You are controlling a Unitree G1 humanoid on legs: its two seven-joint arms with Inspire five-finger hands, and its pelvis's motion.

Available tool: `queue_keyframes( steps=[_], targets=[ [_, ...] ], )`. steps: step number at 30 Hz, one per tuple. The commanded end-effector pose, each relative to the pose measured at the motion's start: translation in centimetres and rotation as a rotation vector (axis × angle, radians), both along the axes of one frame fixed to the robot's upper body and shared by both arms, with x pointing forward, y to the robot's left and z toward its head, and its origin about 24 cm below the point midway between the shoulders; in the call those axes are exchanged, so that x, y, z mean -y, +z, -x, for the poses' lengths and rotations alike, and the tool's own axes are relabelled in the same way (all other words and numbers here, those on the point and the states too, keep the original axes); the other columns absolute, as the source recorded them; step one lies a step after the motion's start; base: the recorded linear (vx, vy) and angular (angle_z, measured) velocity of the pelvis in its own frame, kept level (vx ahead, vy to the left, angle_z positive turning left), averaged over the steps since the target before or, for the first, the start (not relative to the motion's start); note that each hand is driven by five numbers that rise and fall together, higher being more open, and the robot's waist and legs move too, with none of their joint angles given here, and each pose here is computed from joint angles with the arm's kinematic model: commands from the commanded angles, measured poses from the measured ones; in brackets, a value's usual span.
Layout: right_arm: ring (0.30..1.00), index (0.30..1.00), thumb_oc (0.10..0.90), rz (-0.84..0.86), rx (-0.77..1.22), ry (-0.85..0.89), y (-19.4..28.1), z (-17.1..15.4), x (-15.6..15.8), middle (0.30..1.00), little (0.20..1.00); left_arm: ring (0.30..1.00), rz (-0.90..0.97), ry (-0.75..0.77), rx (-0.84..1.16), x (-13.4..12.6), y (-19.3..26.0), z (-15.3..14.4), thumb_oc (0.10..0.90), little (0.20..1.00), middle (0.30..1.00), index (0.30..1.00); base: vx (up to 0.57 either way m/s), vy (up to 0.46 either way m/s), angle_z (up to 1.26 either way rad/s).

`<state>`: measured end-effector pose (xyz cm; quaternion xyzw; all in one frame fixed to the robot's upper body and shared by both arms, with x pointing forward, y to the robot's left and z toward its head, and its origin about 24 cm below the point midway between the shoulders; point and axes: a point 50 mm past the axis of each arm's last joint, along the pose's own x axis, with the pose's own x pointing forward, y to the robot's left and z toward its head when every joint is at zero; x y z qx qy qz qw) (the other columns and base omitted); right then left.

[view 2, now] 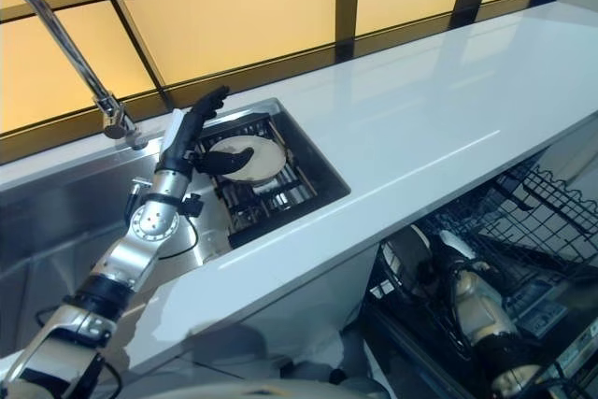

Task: Pick up plates and place into dishwasher.

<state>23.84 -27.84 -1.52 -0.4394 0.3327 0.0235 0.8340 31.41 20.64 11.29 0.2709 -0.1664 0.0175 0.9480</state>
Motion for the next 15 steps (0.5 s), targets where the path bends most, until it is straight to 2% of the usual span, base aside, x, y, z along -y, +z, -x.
queue_keyframes(
  steps=[1,9,15],
  targets=[
    [0.9,0.9,0.8,-0.054,0.217,0.06,3.0,-2.0,-0.9,0.9,0.9,0.9,-0.008,-0.038,0.268,0.6,5.6,-0.8,0.8,0.9,0.9,0.9,0.01,0.012,-0.06],
    [0.9,0.9,0.8,-0.133,0.375,0.071,5.3,-2.0,-1.0,0.9,0.9,0.9,-0.005,-0.02,0.256,0.2,5.2,-0.7,0.8,0.9,0.9,0.9,0.0,0.01,-0.06],
    [0.9,0.9,0.8,-0.11,0.467,0.04,6.5,-1.5,0.0,0.9,0.9,0.9,-0.01,0.007,0.248,-0.3,4.9,-0.5,0.8,0.9,0.9,0.9,0.0,0.0,0.0]
  ],
)
